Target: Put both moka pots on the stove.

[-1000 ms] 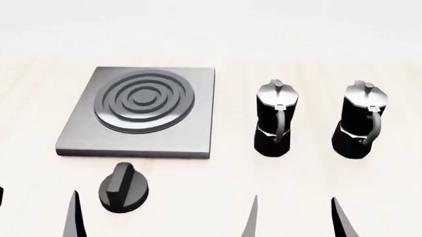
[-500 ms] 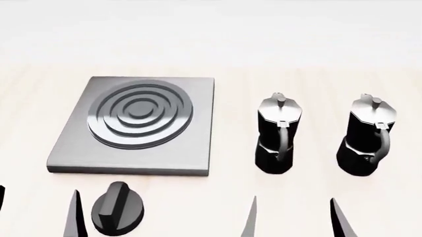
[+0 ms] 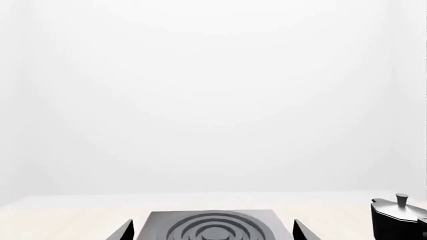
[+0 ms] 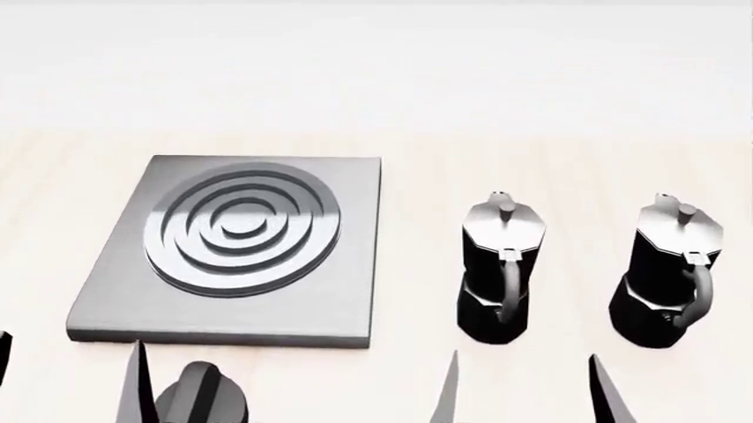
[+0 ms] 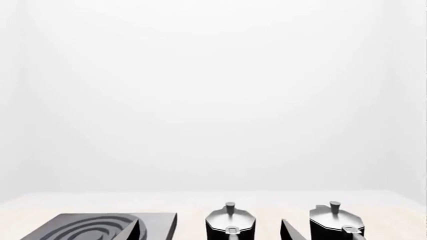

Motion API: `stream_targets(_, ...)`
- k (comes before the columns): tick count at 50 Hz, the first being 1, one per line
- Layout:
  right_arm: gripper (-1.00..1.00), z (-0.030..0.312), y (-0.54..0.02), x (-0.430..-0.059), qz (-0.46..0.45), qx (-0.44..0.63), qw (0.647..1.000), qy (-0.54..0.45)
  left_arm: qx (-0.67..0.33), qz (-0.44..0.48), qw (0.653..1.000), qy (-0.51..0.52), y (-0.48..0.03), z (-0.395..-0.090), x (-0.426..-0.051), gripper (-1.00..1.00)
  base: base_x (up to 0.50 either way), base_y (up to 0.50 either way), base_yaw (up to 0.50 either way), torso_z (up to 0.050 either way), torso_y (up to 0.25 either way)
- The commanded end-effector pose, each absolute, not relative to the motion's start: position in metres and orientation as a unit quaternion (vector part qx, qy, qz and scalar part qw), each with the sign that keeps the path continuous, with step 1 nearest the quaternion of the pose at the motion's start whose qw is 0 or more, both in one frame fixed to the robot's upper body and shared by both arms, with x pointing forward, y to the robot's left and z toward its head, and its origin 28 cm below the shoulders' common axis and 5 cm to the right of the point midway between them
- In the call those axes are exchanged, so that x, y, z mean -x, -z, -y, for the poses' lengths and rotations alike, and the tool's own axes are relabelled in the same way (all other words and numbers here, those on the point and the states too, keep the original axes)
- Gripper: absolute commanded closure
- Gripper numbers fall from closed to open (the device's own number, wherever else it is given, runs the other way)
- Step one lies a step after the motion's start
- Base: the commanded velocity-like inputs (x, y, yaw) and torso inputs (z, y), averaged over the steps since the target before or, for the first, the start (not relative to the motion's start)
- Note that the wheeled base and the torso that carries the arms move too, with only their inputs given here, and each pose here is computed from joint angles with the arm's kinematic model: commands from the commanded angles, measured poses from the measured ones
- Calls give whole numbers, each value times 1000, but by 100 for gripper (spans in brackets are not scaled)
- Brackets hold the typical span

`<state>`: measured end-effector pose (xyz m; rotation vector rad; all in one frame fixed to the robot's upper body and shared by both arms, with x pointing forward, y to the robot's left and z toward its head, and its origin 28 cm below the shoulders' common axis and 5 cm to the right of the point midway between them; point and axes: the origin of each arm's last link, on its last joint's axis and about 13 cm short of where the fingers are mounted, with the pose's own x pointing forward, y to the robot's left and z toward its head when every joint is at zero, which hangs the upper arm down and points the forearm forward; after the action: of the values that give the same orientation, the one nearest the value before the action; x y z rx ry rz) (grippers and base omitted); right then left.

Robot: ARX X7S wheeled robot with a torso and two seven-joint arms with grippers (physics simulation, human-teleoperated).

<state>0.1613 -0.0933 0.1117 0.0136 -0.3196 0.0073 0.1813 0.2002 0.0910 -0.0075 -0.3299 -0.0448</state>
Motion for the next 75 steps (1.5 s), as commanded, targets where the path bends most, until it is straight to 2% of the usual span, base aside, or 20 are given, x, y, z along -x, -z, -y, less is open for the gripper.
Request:
stream_targets(1, -100, 93, -112, -162, 163, -12, 987, -2, 4, 163, 986, 23, -90, -200, -181, -100, 0, 0, 0, 0, 0)
stream_targets(75, -100, 94, -110, -162, 156, -12, 988, 3, 6, 163, 986, 22, -89, -199, -179, -100, 0, 118, 0, 0, 0)
